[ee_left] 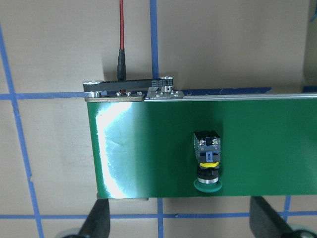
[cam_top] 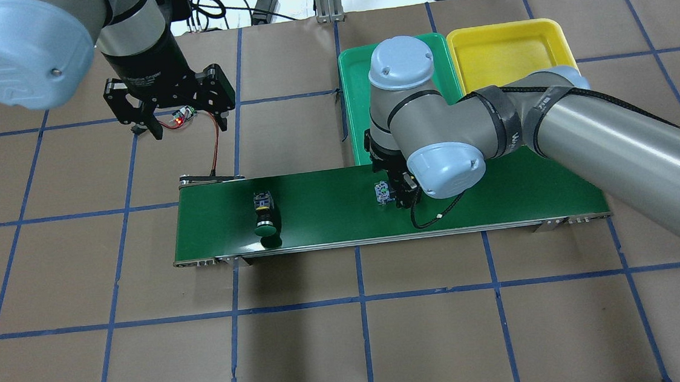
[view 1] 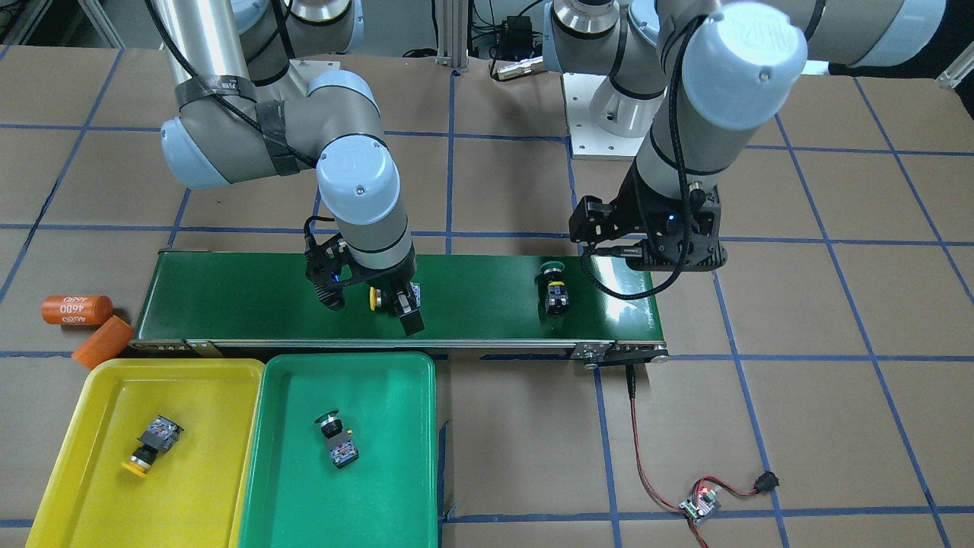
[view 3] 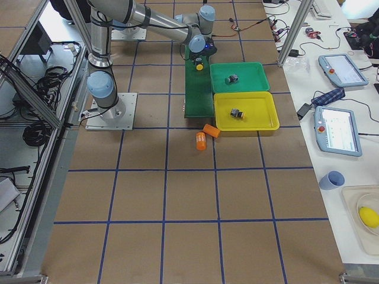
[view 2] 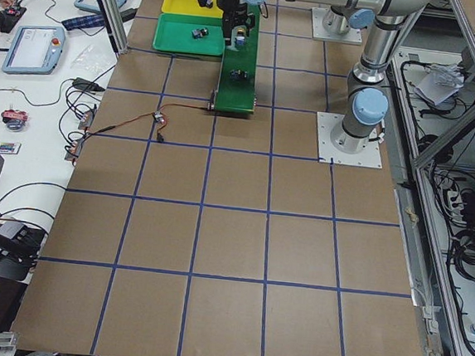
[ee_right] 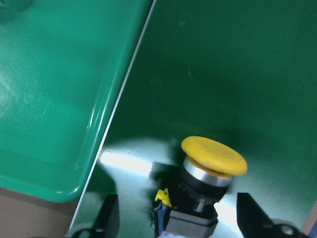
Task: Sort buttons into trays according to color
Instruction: 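Grasp the second yellow-capped button on the belt with the right gripper and lift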
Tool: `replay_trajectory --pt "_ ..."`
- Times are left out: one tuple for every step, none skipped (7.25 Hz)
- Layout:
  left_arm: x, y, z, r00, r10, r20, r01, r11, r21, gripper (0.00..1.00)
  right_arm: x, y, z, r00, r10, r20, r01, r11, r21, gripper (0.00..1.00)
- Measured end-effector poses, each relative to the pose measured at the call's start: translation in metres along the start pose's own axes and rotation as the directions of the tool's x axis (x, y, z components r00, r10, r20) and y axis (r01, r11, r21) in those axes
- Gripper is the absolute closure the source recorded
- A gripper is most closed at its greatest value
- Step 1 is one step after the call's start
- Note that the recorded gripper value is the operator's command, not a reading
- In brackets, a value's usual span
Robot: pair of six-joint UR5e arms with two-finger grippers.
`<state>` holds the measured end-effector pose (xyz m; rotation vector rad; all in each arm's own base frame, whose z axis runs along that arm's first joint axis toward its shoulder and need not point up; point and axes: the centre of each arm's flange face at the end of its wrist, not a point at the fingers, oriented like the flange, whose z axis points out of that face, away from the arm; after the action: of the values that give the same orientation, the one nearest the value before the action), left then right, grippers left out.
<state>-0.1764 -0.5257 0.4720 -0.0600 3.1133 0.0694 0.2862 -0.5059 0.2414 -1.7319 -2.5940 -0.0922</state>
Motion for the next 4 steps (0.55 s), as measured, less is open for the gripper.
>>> replay_trajectory --pt "0.001 0.007 -0.012 1.0 -0.004 -0.002 0.004 1.0 0.026 0.0 0.003 -0.009 0.005 1.0 0.009 -0.016 -0.009 1.0 0.016 1.0" --pt "0.0 0.011 -0.02 1.0 -0.007 -0.004 0.008 0.999 0.045 0.0 0.004 -0.015 0.006 1.0 0.013 -0.02 -0.012 1.0 0.022 1.0" --pt "-0.003 0.012 -0.026 1.0 -0.013 -0.005 0.014 0.998 0.058 0.0 0.003 -0.019 0.002 1.0 0.014 -0.011 -0.013 1.0 0.027 1.0" --pt "-0.009 0.01 -0.03 1.0 -0.024 -0.006 0.024 0.997 0.067 0.0 0.0 -0.022 -0.008 1.0 0.015 0.007 -0.015 0.999 0.032 1.0"
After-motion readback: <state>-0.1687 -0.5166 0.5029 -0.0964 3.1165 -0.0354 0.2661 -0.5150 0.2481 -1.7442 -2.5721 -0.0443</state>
